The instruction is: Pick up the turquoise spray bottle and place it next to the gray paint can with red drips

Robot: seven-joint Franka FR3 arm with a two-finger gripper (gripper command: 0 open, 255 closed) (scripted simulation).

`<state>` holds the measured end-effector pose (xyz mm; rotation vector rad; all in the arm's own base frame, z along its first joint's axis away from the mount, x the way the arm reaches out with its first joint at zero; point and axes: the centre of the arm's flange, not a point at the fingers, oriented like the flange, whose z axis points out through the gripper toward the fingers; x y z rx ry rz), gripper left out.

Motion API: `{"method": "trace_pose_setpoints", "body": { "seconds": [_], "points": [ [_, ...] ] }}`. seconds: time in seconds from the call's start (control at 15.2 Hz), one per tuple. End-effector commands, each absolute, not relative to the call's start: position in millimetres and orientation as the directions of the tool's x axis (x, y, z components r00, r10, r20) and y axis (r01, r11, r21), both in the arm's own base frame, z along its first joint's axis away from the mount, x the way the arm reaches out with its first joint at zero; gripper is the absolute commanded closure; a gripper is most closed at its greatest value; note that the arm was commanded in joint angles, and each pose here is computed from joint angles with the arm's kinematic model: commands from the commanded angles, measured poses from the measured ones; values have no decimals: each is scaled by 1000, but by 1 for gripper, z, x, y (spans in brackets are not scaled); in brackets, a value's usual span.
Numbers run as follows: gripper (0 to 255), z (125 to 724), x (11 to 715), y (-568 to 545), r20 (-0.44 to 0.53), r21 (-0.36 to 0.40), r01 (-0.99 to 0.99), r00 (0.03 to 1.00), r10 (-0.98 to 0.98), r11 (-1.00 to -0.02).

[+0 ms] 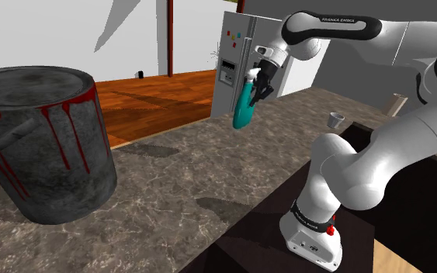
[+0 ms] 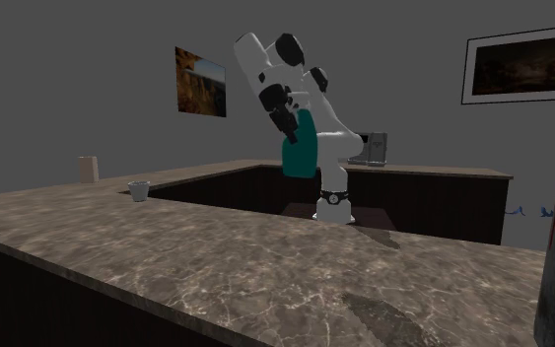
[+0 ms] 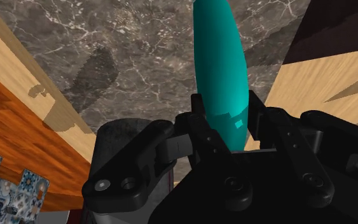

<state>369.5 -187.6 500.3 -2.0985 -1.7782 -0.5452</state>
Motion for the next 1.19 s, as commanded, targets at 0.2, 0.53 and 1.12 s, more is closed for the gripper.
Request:
{"method": "trace_pose_setpoints", "body": {
  "seconds": [0.2,0.53,1.12],
  "points": [
    [255,526,369,-187,493,-8,987,145,858,-162],
    [255,552,369,-187,493,-8,987,145,858,-162],
    [255,600,369,-187,493,-8,987,145,858,-162]
  ]
}}
